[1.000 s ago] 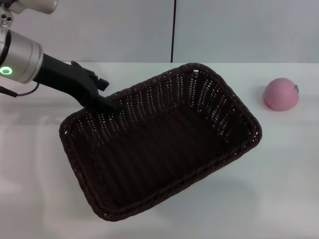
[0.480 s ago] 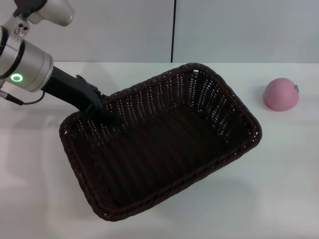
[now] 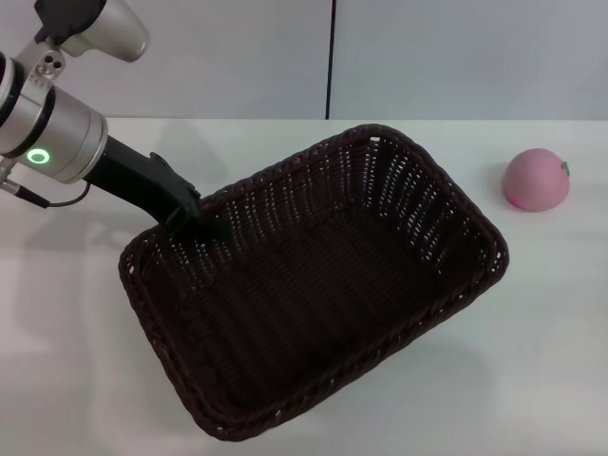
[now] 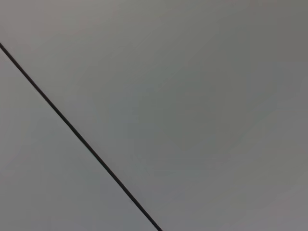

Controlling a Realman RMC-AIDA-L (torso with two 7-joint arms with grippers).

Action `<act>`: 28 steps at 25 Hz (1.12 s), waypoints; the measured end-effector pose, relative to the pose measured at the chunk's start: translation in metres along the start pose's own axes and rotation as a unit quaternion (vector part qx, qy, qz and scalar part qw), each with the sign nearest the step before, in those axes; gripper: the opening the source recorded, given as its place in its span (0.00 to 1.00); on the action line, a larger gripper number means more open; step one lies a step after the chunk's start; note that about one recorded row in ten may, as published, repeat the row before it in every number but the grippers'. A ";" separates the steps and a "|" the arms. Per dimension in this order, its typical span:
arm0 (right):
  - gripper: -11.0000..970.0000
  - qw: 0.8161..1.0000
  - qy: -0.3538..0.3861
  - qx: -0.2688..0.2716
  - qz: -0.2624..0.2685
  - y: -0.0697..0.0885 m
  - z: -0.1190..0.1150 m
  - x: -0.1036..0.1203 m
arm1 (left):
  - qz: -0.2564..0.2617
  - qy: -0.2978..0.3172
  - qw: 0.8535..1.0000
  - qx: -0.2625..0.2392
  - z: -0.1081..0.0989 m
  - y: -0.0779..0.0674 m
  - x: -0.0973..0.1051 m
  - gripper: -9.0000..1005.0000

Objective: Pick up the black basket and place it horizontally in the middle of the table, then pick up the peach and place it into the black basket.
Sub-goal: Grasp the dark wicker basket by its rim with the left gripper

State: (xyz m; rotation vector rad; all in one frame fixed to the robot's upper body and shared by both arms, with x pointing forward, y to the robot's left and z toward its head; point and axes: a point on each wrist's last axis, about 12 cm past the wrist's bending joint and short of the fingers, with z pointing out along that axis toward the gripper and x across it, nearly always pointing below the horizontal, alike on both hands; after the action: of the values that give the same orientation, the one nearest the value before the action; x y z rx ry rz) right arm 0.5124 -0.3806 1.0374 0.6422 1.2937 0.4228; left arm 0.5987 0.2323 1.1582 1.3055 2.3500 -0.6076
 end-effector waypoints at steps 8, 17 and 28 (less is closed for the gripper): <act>0.53 1.000 0.002 0.004 0.001 -0.002 -0.003 0.001 | -0.001 -0.001 1.000 -0.001 0.001 0.000 0.002 0.22; 0.53 1.000 0.004 0.006 0.003 -0.002 -0.005 0.003 | 0.013 -0.012 1.000 0.002 0.000 0.000 0.007 0.19; 0.53 1.000 0.002 0.013 0.004 -0.005 -0.008 0.002 | 0.040 -0.151 0.988 -0.015 -0.024 0.006 0.029 0.19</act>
State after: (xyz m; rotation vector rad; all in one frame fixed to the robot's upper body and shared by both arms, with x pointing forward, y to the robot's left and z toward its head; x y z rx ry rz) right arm 0.5045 -0.3820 1.0314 0.6697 1.3031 0.4149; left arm 0.5870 0.2688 1.1622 1.1953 2.0433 -0.6898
